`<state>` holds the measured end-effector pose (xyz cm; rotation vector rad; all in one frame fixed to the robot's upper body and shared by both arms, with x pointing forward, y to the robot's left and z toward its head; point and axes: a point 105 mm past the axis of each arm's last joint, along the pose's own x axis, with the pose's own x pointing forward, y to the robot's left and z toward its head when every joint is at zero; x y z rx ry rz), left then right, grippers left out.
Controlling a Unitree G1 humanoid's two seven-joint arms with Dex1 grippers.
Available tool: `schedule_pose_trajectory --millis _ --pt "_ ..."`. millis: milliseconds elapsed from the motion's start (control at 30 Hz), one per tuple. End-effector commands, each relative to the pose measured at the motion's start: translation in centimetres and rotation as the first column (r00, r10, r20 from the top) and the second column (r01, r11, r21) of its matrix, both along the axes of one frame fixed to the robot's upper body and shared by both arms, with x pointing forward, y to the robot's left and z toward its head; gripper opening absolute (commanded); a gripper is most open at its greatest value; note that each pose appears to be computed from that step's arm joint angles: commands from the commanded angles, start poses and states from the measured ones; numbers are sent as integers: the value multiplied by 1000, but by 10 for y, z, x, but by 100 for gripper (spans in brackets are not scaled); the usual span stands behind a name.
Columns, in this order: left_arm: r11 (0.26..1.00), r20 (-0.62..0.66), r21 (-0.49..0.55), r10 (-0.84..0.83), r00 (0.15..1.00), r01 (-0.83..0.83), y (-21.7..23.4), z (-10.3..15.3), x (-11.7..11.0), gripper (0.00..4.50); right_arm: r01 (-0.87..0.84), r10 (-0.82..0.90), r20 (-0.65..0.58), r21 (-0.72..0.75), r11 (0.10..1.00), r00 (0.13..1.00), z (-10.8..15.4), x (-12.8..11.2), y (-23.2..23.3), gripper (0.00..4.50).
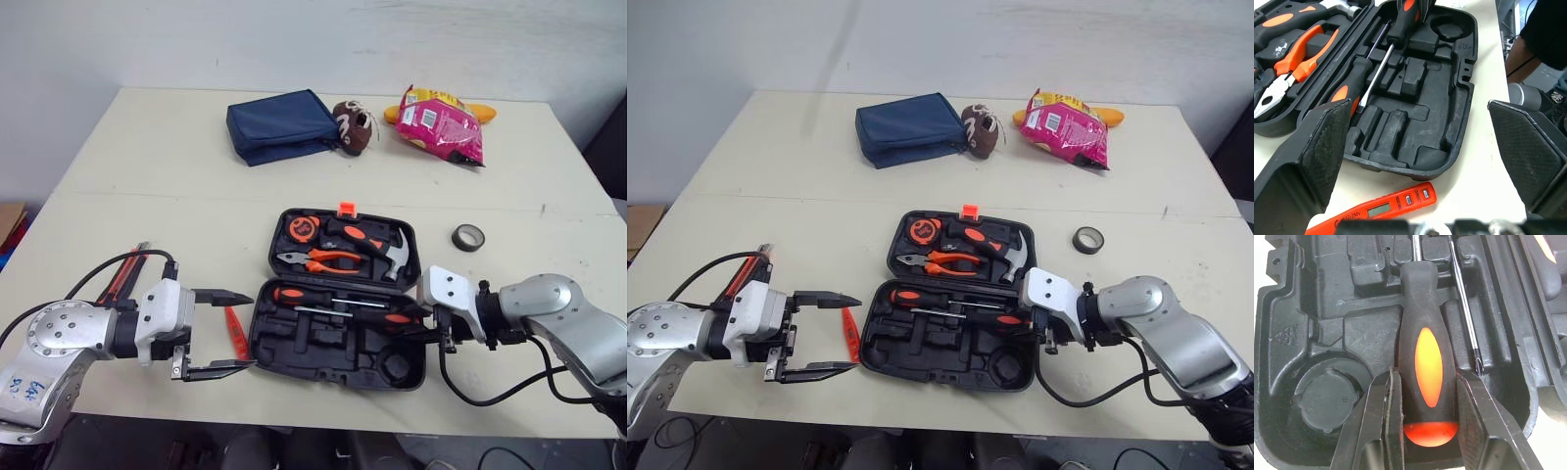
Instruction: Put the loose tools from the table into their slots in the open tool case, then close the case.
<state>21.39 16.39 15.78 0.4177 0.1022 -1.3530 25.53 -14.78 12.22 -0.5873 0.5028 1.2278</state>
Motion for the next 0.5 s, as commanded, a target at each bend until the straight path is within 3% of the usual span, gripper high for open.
schedule_pose_trajectory --millis 33,167,500 --pt "1000 22 -5 -15 1000 15 -3 4 0 450 7 -8 -24 -37 999 1000 -5 -4 -7 202" --pt "1000 20 -5 -13 1000 13 -2 3 -1 450 -58 56 65 23 998 996 13 -2 -5 393" --pt "1000 21 -6 5 1000 -4 -2 3 -1 450 -116 111 107 49 992 988 57 1 -25 393"
